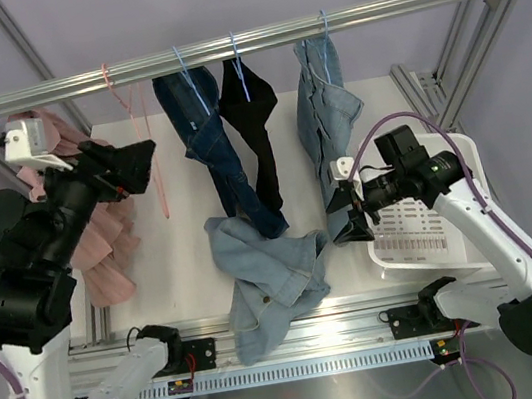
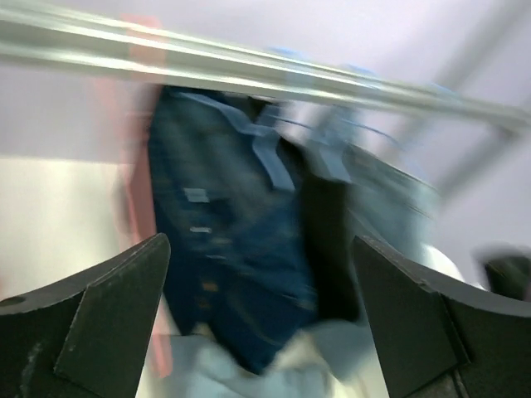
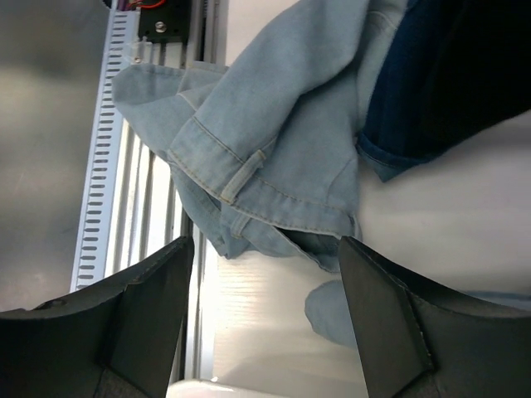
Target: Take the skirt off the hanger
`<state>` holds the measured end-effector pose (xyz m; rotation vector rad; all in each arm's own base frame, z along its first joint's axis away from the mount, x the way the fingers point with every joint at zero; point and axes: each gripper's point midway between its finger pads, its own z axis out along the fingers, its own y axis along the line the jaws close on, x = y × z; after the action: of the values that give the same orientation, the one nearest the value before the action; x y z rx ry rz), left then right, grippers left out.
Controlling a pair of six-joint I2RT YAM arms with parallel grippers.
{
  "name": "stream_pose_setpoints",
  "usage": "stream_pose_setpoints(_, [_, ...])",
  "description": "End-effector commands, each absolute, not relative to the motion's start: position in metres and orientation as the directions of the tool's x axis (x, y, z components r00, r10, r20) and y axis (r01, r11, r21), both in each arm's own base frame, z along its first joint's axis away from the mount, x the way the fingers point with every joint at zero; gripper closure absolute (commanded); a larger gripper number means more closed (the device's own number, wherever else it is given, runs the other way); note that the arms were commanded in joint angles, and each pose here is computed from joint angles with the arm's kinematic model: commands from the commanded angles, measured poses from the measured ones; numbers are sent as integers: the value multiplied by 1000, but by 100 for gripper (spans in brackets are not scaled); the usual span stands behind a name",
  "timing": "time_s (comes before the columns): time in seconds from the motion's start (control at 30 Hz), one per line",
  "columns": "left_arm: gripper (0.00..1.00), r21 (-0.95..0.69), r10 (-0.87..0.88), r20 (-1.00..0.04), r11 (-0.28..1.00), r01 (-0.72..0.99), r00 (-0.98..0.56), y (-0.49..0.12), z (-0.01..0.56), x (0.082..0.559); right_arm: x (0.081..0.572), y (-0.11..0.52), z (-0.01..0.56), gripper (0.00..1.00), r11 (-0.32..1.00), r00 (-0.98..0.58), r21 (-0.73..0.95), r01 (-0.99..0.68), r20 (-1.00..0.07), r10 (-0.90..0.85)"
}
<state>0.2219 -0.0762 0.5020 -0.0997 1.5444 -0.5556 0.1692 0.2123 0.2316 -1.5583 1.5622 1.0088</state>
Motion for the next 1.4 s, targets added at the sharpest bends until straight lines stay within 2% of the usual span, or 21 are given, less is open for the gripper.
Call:
stream_pose_setpoints(0.0, [8, -364, -308, -931, 798, 480, -194, -129, 498, 216, 175, 204, 245, 21, -5, 8, -6, -1000, -910, -414])
stream_pose_setpoints(0.1, [9, -321, -203, -941, 788, 525, -271, -166, 473, 204, 183, 195, 248, 21, 41, -12, -5, -999, -918, -397])
stream_pose_setpoints(0.23, [8, -186, 4, -944, 819, 543, -329, -221, 428, 181, 192, 185, 248, 21, 97, -40, 3, -995, -922, -386])
stream_pose_setpoints(0.37, [8, -190, 37, -887, 880, 435, -461, -241, 369, 165, 197, 178, 246, 21, 139, -69, 16, -990, -920, -385])
stream_pose_setpoints(0.4, [8, -189, 23, -883, 897, 400, -469, -240, 359, 162, 199, 176, 245, 21, 155, -82, 24, -988, -919, -385])
stream_pose_setpoints(0.43, [8, -274, -65, -851, 902, 334, -521, -244, 347, 158, 200, 175, 244, 21, 162, -87, 26, -986, -919, -385])
stream_pose_setpoints(0.5, [7, -318, -117, -808, 912, 260, -577, -243, 299, 151, 201, 172, 241, 21, 178, -95, 26, -984, -914, -394])
stream_pose_setpoints(0.53, [4, -359, -155, -783, 904, 233, -603, -246, 282, 145, 202, 172, 239, 21, 184, -105, 32, -982, -912, -397])
stream_pose_setpoints(0.57, [1, -420, -228, -734, 892, 165, -639, -252, 245, 142, 204, 170, 236, 21, 194, -107, 29, -981, -908, -405])
stream_pose_setpoints(0.63, [1, -531, -365, -642, 846, 47, -674, -253, 219, 138, 205, 168, 232, 21, 209, -116, 30, -978, -901, -417])
stream_pose_setpoints(0.7, [1, -532, -403, -619, 847, -18, -675, -249, 183, 138, 207, 168, 229, 20, 218, -125, 34, -975, -899, -420])
stream_pose_setpoints(0.83, [1, -583, -552, -555, 792, -183, -623, -243, 142, 145, 206, 168, 226, 20, 214, -129, 40, -976, -898, -421])
stream_pose_setpoints(0.97, [2, -622, -609, -511, 749, -229, -607, -250, 120, 157, 203, 169, 224, 20, 200, -131, 49, -978, -899, -419])
stream_pose_setpoints(1.0, [3, -672, -646, -460, 702, -237, -609, -260, 122, 164, 202, 169, 223, 20, 192, -125, 47, -980, -900, -418])
stream_pose_setpoints(1.1, [13, -675, -656, -436, 691, -259, -616, -255, 100, 168, 196, 172, 222, 19, 155, -119, 60, -986, -905, -407])
stream_pose_setpoints(1.13, [26, -682, -661, -434, 685, -256, -612, -255, 98, 169, 189, 174, 222, 20, 131, -131, 86, -988, -909, -396])
stream_pose_setpoints(1.23, [53, -689, -653, -449, 688, -230, -609, -256, 100, 172, 172, 178, 225, 18, 36, -98, 91, -995, -922, -374])
stream_pose_setpoints(1.27, [77, -699, -651, -452, 684, -211, -610, -256, 106, 172, 168, 179, 226, 18, 9, -81, 83, -996, -925, -372])
stream_pose_setpoints(1.3, [89, -691, -621, -483, 703, -167, -618, -257, 111, 172, 165, 184, 227, 16, -43, -26, 45, -998, -927, -373])
stream_pose_setpoints(1.33, [98, -695, -605, -496, 707, -134, -623, -260, 118, 172, 159, 185, 226, 14, -66, -28, 58, -996, -923, -384])
stream_pose_setpoints(1.37, [100, -734, -606, -494, 675, -75, -624, -269, 139, 173, 158, 189, 225, 13, -95, -16, 58, -994, -919, -394])
